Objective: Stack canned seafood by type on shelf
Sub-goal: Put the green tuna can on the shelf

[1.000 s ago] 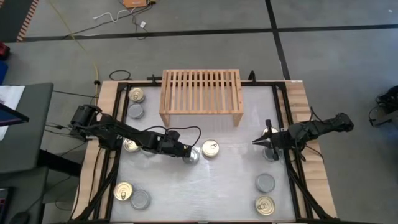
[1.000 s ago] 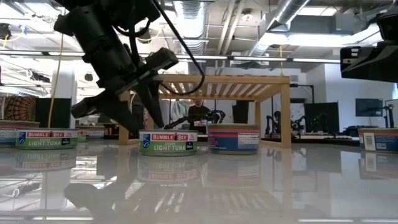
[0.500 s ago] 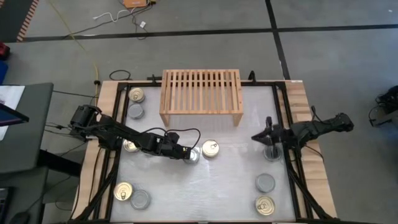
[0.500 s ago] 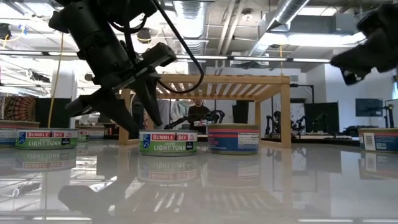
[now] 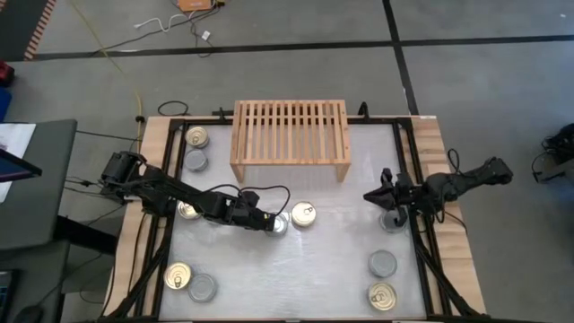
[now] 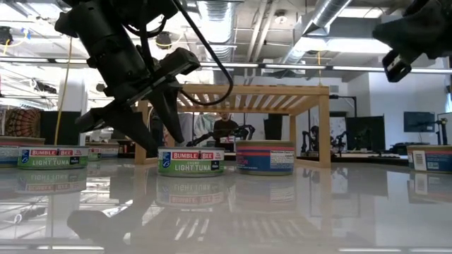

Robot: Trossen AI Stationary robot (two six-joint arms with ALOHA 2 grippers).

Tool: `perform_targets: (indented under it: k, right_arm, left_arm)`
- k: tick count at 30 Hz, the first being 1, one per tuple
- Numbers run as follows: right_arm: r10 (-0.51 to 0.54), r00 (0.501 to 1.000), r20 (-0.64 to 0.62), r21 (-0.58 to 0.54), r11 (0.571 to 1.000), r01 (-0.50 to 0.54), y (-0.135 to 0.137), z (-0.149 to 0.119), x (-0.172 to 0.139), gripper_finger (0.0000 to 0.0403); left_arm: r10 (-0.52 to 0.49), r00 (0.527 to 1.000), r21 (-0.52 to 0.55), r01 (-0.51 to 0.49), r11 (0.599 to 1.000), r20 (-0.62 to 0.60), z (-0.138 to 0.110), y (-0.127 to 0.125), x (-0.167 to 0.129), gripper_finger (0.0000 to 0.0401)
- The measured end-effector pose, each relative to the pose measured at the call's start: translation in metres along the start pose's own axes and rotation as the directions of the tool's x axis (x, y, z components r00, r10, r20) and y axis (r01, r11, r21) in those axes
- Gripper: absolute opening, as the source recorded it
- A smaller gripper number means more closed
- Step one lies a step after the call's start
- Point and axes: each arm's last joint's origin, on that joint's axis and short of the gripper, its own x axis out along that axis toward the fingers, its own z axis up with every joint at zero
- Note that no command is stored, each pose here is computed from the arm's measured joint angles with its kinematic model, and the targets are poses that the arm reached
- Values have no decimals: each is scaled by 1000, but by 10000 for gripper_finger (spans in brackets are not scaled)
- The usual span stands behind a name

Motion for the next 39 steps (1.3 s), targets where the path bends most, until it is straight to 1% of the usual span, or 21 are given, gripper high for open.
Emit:
perform_targets:
  k: [4,8,11,14,18,22,24,26,28,31,32,35,39]
  right_arm:
    - [2,993,-117,14,1000,0,9,3,10,56]
    - [-30,971,-237,35,999,40,20,14,26,56]
    - [-63,954,-293,113,989,100,29,22,43,56]
    - [-78,947,-313,201,969,146,37,27,63,56]
    - [-62,959,-277,282,949,143,47,27,88,56]
    - [-62,967,-249,300,944,138,49,19,107,56]
    - [-75,961,-266,291,944,154,48,11,114,56]
    - [-103,950,-295,289,938,191,44,3,120,56]
    - [-117,941,-317,358,904,233,42,-4,124,56]
    - [-135,922,-364,469,829,306,39,-17,131,56]
    - [-126,911,-393,485,813,322,38,-22,133,56]
    - [-110,889,-445,503,790,350,40,-30,146,51]
    - [-136,854,-502,476,781,404,48,-31,171,22]
  left_arm:
    - [-2,1000,20,3,1000,-23,-1,0,0,171]
    - [-2,1000,36,3,999,-27,-1,0,0,171]
    - [-2,1000,49,3,999,-27,-1,0,0,171]
    - [-2,1000,66,4,998,-27,-1,0,0,171]
    - [-2,1000,88,4,996,-27,-1,0,0,171]
    - [2,1000,93,0,996,-28,-1,0,0,171]
    - [10,1000,100,-7,995,-29,-1,1,0,171]
    - [20,999,104,-16,994,-36,-2,2,0,171]
    - [34,998,108,-28,994,-50,-2,4,0,171]
    - [37,996,125,-27,992,-84,-3,4,0,171]
    - [36,995,141,-23,990,-95,-3,4,-1,171]
    - [43,993,171,-23,985,-110,-4,5,-1,171]
    - [39,992,207,-13,978,-119,-3,4,-3,171]
